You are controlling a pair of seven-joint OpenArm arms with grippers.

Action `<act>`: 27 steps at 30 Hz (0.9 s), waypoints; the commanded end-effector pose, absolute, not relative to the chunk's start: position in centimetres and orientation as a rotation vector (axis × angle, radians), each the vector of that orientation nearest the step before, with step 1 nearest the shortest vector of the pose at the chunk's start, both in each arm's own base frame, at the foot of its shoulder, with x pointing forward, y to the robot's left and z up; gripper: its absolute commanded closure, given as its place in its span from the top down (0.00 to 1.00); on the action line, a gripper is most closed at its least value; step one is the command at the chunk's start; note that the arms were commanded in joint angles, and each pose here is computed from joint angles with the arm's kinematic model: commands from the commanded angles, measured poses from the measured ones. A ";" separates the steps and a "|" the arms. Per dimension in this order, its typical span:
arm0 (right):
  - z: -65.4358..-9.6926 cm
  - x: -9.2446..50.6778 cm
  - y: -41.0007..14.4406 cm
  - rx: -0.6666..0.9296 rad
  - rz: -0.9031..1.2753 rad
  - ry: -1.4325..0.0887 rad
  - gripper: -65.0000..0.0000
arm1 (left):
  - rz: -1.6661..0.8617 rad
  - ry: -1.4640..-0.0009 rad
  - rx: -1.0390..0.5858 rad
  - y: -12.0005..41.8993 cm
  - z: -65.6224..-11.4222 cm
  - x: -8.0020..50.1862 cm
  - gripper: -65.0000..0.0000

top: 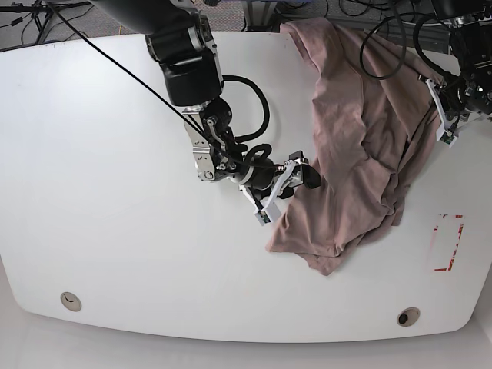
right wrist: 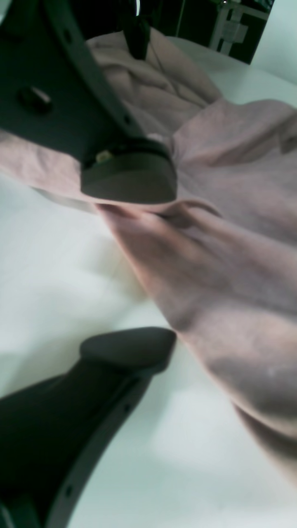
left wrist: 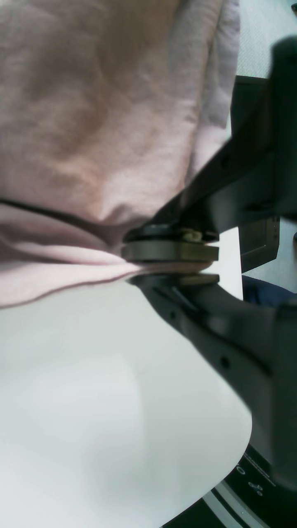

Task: Fold the T-shirt properly
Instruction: 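Move the open right gripper onto the shirt fabric and grasp it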

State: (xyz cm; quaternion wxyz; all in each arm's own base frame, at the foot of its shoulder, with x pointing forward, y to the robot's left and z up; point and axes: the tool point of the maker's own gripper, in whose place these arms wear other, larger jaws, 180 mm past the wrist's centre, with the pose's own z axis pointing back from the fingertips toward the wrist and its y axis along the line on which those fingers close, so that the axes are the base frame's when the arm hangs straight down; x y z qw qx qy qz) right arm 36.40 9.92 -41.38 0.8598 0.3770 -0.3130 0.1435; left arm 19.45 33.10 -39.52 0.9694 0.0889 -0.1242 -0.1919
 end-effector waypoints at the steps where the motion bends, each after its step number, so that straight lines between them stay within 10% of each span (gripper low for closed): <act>1: -41.9 36.0 9.8 0.762 0.321 -0.616 0.68 | -0.398 -0.269 0.209 33.7 -38.5 20.1 0.03; 27: -38.1 37.2 5.2 0.720 0.413 -0.709 0.68 | -0.397 -0.267 0.208 33.8 -38.6 20.0 0.03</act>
